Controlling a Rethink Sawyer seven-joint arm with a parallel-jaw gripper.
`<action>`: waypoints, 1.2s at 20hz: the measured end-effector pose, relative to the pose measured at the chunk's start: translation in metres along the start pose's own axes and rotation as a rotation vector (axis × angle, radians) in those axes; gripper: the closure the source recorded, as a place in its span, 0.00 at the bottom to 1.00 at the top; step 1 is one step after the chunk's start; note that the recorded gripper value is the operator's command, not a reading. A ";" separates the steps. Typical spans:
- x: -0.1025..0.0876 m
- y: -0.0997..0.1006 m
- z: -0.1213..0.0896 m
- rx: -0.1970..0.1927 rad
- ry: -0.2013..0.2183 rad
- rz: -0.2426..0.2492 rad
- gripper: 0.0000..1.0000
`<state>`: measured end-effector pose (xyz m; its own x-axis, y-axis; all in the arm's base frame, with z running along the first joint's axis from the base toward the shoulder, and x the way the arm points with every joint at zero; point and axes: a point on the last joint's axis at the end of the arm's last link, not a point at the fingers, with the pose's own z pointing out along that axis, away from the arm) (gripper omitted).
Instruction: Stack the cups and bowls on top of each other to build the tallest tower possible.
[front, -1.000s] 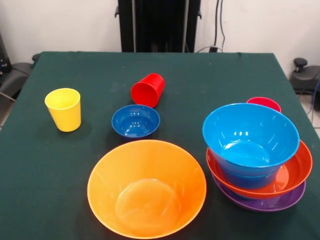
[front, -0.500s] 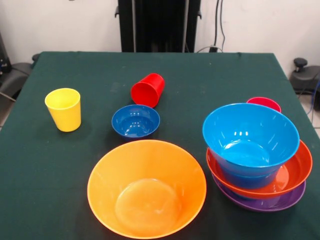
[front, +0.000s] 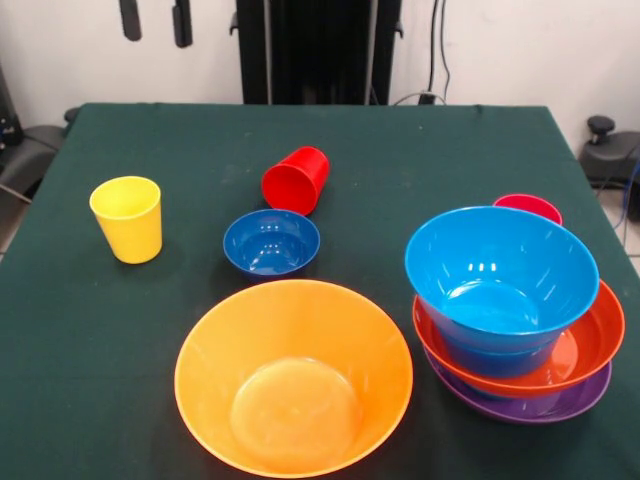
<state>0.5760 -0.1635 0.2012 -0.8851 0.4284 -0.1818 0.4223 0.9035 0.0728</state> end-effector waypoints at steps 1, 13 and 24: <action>0.004 0.000 0.004 0.000 0.003 -0.005 0.00; 0.052 0.003 0.037 -0.003 0.046 -0.053 0.00; 0.066 0.005 0.040 -0.008 0.065 -0.055 0.00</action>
<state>0.5279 -0.1309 0.1500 -0.9180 0.3775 -0.1215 0.3712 0.9258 0.0719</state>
